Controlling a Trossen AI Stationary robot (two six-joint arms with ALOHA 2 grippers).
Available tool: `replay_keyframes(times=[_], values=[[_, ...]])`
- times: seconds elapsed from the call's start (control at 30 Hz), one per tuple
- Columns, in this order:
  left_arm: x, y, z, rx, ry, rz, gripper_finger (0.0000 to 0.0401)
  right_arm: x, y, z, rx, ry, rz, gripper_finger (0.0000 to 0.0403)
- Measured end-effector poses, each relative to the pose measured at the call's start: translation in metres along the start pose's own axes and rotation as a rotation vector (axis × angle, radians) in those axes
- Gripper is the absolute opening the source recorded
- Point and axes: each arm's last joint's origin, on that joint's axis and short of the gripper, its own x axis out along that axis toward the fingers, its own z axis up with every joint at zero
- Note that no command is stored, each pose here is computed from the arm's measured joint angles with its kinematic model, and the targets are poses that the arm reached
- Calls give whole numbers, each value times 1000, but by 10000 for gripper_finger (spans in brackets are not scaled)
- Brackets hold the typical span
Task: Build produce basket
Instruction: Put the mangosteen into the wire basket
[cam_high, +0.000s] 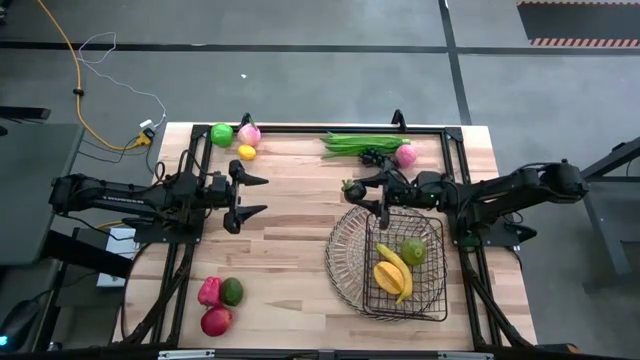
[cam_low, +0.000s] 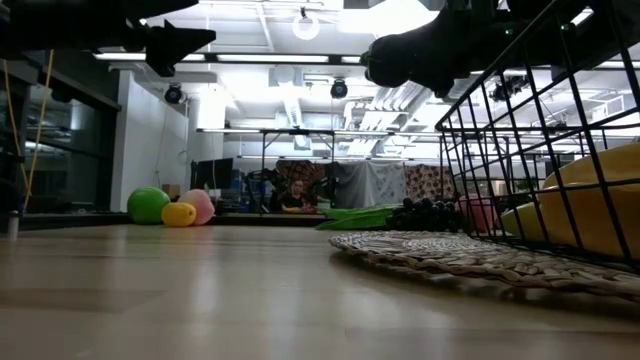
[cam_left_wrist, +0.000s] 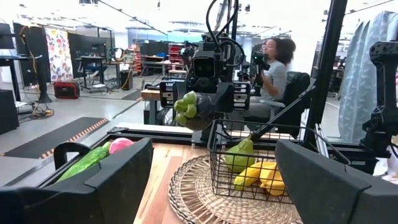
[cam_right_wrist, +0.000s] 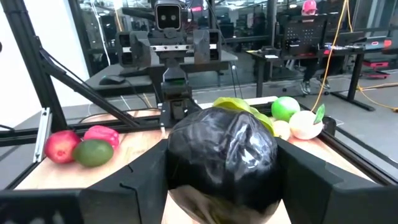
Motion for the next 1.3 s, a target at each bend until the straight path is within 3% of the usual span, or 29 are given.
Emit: replay_keyframes(times=[0.2,0.43,1.0,1.1,1.3], values=[[0,1,0,0,-1,32,328,0,0,0,0,0,1,231],[2,6,-4,-5,21,213,328,0,0,0,0,1,1,232],[9,5,-13,65,85,180,328,3,5,7,-8,21,27,232],[9,5,-13,65,84,180,328,8,13,18,-10,117,31,232],[9,5,-13,65,86,180,328,3,46,42,19,517,4,232]])
